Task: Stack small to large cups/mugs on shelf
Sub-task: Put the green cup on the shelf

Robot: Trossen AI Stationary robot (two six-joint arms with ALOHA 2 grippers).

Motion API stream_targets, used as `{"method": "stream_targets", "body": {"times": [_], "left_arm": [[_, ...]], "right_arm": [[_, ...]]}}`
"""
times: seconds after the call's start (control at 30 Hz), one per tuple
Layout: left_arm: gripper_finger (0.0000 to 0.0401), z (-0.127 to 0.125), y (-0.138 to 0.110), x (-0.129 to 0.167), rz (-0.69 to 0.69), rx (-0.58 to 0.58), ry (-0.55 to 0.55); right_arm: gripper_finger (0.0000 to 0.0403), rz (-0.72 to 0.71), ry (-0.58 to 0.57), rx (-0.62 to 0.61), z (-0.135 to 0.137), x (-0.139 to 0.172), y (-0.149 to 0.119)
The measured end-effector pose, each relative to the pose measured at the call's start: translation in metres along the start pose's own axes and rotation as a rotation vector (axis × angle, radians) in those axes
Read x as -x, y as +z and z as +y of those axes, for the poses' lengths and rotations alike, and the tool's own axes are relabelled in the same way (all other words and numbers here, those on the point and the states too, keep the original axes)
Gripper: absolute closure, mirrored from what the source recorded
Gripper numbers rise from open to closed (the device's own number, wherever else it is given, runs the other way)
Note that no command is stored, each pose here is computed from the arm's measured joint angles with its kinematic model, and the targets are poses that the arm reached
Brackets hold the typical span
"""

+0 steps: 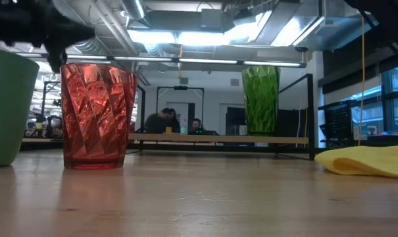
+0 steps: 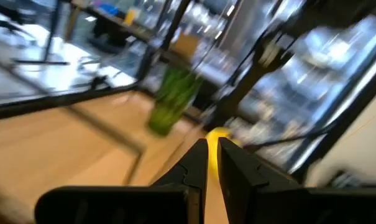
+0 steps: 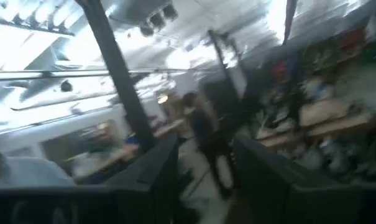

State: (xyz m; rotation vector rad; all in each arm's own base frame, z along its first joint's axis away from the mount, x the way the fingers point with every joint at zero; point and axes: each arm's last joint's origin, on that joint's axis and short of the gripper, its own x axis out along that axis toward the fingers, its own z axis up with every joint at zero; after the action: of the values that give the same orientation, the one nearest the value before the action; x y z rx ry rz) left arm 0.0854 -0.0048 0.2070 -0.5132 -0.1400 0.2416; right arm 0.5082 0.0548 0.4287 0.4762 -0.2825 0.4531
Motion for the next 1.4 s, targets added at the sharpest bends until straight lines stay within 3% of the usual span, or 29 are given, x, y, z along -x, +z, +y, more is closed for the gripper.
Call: {"method": "stream_targets", "body": {"times": [0.2, 0.37, 0.67, 0.83, 0.93, 1.07, 1.27, 1.4], "left_arm": [[0.0371, -0.010, 0.020, 0.002, -0.177, 0.045, -0.107], [0.0371, -0.013, 0.022, 0.003, -0.166, 0.151, -0.204], [0.0371, -0.013, 0.024, 0.004, -0.186, 0.175, -0.203], [0.0371, -0.014, 0.032, 0.006, -0.280, 0.221, -0.187], [0.0371, -0.018, 0.040, 0.009, -0.336, 0.253, -0.277], [0.0371, -0.029, 0.050, 0.012, -0.147, 0.253, -0.407], [0.0371, -0.045, 0.073, 0.013, 0.329, 0.117, -0.275], [0.0371, -0.056, 0.086, 0.012, 0.618, -0.001, -0.179]], "right_arm": [[0.0245, -0.064, -0.105, 0.097, -0.001, 0.002, 0.011], [0.0245, -0.077, -0.154, 0.090, -0.008, 0.004, 0.014], [0.0245, -0.050, -0.133, -0.003, -0.007, 0.003, 0.011], [0.0245, -0.046, -0.132, -0.050, -0.007, 0.003, 0.010], [0.0245, -0.026, -0.089, -0.075, -0.006, 0.003, 0.010], [0.0245, 0.017, -0.114, -0.084, -0.008, 0.003, 0.006], [0.0245, 0.115, -0.328, -0.093, -0.015, 0.012, 0.004], [0.0245, 0.191, -0.537, -0.050, -0.010, 0.027, 0.015]]}}
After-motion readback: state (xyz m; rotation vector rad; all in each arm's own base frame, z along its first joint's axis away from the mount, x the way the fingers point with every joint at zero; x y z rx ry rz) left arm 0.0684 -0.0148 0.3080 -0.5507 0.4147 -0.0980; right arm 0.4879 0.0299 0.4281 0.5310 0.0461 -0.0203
